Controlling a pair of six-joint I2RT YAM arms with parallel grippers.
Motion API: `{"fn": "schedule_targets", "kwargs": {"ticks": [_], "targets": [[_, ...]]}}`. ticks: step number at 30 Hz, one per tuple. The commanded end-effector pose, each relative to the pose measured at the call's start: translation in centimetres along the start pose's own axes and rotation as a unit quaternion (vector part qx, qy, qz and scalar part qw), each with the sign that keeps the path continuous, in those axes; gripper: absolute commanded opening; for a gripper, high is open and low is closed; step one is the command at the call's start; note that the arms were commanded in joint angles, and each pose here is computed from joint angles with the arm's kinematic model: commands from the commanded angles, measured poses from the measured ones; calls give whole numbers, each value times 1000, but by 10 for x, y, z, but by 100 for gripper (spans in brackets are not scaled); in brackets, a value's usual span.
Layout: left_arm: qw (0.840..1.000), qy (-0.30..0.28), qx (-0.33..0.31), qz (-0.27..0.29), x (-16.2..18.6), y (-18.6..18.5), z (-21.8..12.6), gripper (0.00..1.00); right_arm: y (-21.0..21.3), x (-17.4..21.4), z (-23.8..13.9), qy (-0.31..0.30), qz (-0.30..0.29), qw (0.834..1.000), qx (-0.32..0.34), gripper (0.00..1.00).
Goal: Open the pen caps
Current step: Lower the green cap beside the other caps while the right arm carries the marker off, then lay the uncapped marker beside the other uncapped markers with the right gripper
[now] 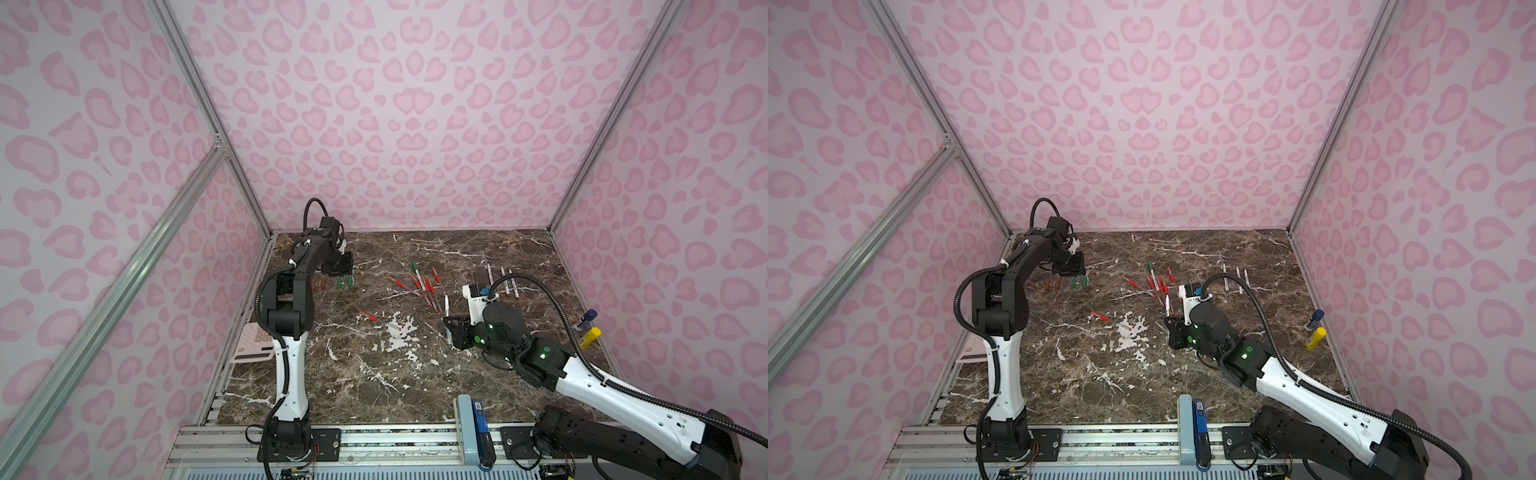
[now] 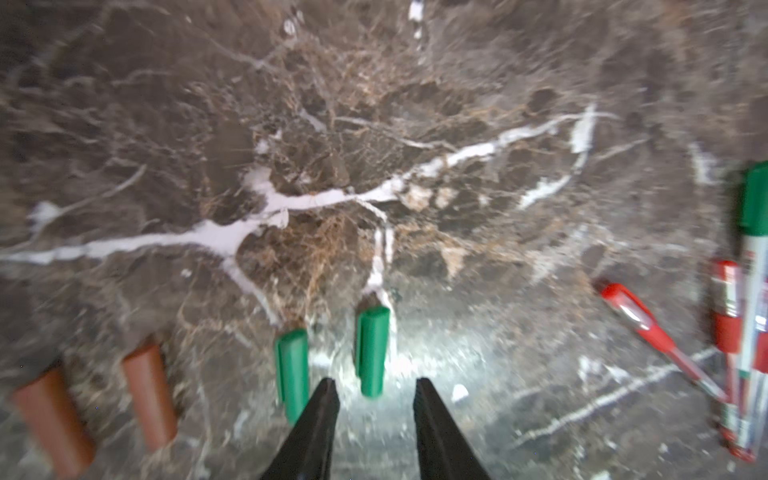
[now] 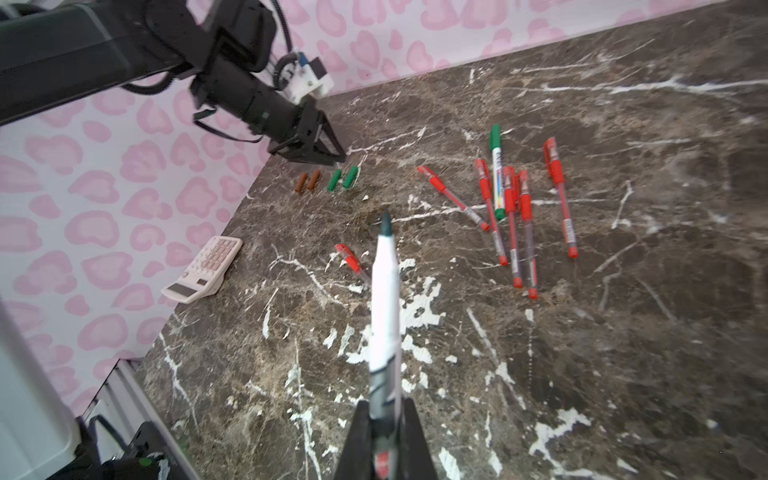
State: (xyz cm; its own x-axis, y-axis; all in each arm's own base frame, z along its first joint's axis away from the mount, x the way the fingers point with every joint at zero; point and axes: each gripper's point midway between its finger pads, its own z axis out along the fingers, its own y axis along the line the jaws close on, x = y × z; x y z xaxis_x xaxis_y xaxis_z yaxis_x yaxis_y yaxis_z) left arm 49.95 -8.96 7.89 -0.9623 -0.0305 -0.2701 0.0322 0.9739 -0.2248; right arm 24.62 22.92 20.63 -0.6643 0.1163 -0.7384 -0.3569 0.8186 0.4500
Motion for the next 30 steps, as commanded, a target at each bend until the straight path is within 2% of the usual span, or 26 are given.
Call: {"fn": "schedule_targets", "kwargs": {"ticks": [1,5,11,13,15,16,24,26,30], "targets": [[999,-36,29,9,-1,-23,-41,41,-15,-5,-1,10,-18,999,31,0],[995,-70,63,12,14,-39,-83,50,-38,-20,1,17,-16,998,59,0],[987,-123,95,31,54,-50,-127,72,-75,-43,5,43,-32,992,115,0],[982,-154,101,42,66,-52,-142,80,-89,-50,9,53,-28,990,129,0],[977,-180,101,59,83,-50,-153,93,-104,-57,14,64,-26,987,146,0],[974,-195,98,65,86,-49,-159,96,-109,-60,17,69,-30,985,153,0],[944,-304,79,103,121,-35,-189,99,-156,-81,46,117,-18,975,188,0],[937,-324,93,97,127,-32,-196,99,-168,-84,55,130,-16,972,196,0],[933,-341,97,63,132,-16,-200,99,-191,-87,76,153,-9,966,206,0]]}}
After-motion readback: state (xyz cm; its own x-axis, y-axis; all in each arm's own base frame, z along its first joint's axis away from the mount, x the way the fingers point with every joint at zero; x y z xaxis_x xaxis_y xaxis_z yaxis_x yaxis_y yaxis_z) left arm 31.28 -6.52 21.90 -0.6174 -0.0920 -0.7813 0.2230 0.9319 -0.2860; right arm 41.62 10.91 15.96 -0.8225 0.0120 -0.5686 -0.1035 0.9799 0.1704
